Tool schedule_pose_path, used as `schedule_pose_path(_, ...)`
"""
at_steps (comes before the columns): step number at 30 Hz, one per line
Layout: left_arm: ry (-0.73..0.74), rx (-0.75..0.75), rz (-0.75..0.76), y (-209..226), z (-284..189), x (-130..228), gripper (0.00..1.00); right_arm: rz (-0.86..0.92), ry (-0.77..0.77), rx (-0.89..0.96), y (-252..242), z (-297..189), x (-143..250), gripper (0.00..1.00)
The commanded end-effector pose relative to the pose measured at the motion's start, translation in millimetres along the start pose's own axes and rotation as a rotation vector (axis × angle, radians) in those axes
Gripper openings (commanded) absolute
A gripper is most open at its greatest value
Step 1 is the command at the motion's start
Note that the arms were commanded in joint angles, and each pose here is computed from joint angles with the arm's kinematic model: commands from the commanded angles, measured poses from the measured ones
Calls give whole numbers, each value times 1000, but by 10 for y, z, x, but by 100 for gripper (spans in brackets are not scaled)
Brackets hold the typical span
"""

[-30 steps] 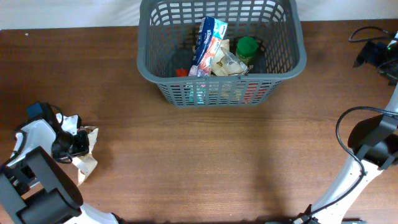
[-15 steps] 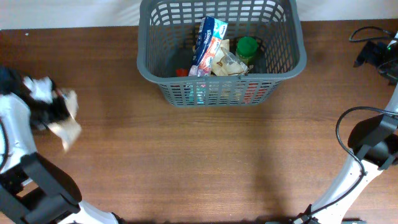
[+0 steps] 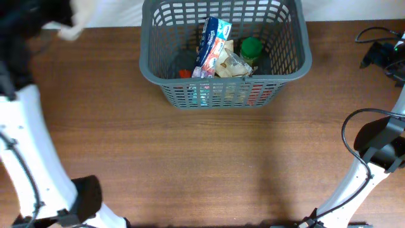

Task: Pack container
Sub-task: 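Lift the mushroom bag with the left gripper and carry it to the basket, then lower the mushroom bag into the basket and open the left gripper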

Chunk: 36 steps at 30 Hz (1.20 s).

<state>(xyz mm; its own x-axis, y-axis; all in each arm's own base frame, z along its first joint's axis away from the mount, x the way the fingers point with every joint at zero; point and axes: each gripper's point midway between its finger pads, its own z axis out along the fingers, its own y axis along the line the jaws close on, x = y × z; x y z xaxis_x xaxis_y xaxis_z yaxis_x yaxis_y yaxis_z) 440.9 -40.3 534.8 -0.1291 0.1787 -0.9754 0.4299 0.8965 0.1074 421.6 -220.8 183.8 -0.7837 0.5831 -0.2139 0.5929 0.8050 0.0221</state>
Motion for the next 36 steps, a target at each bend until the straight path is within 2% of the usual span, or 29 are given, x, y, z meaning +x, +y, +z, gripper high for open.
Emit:
schedule_pose_path(1,-108,127,75,-620,213,-329,2,5,-3,15,-28,-11,1,99)
schedule_pose_path(5,-135,162,100,-989,572,-376,2,5,-3,15,-28,-11,1,99)
schedule_pose_path(9,-84,258,93,-1369,1105,-99,2,5,-3,15,-28,-11,1,99)
schedule_pose_path(18,144,344,30,-1662,2070,969,2,5,-3,15,-28,-11,1,99)
schedule_pose_path(19,191,349,-1,-1677,2195,1177,2,5,-3,15,-28,-11,1,98)
schedule_pose_path(27,399,332,-46,-1674,2450,1970,2,5,-3,15,-28,-11,1,99)
schedule_pose_path(34,457,259,-36,-1559,2458,2124,5,5,-3,15,-28,-11,1,99)
schedule_pose_path(36,464,261,-37,-1562,2450,2138,13,5,-3,15,-28,-11,1,99)
